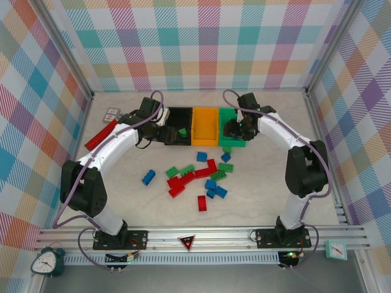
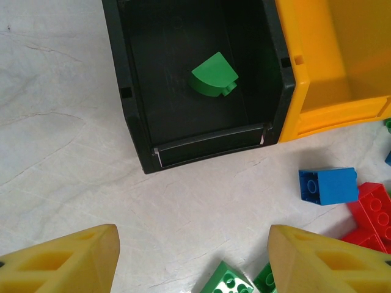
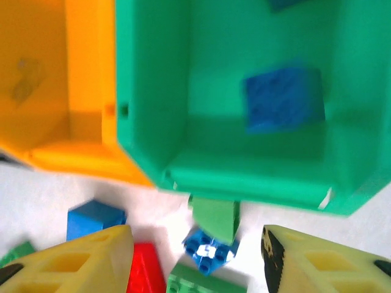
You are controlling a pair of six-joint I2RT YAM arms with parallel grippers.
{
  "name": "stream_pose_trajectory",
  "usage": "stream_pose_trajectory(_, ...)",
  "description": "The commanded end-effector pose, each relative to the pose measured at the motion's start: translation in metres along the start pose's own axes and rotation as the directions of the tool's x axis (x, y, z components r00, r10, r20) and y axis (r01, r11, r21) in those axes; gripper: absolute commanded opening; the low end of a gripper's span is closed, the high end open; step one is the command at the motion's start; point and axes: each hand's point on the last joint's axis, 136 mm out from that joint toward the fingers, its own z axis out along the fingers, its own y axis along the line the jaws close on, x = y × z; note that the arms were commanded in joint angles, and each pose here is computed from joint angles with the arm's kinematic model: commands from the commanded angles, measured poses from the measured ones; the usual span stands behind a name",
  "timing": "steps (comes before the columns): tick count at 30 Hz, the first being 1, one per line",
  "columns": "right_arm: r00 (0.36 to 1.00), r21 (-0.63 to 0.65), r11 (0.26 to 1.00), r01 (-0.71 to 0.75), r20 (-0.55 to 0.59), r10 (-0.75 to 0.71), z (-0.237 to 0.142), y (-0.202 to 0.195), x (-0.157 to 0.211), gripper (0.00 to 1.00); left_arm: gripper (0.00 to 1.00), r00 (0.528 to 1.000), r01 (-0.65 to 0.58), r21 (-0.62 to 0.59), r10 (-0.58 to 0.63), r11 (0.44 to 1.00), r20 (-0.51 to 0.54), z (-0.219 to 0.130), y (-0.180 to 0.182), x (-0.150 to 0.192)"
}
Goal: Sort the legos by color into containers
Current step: Place the lego in the container, then pick up the lego from the center of the table.
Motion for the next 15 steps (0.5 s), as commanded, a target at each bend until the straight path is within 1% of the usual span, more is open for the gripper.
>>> stream_pose_trajectory(1,0.992,-0.123,0.985,0.122,-0.023,-0.126,-0.019,0.039,0.033,0.58,0.65,1.0,-0.024,-0.008,0.024,1.0,0.002,-0.002,-0.001,0.003)
stream_pose_trajectory(4,0.975,-0.115,0.973,0.198,-0.078,-0.208,-0.015,0.049,0.066,0.58,0.65,1.0,-0.023,0.001,0.023,1.0,0.001,-0.001,-0.003,0.002)
stream_pose_trajectory(8,0.963,-0.107,0.97,0.217,-0.14,-0.231,0.001,0.051,0.095,0.58,0.65,1.0,-0.022,0.006,0.022,1.0,-0.008,0.002,-0.004,0.003)
stream_pose_trajectory(11,0.957,-0.076,0.971,0.227,-0.17,-0.237,0.017,0.052,0.104,0.58,0.65,1.0,-0.021,0.005,0.021,1.0,-0.008,0.003,-0.003,0.004)
stream_pose_trajectory(15,0.949,-0.012,0.968,0.25,-0.197,-0.248,0.036,0.056,0.103,0.58,0.65,1.0,-0.021,-0.003,0.021,1.0,-0.005,0.001,-0.002,0.004)
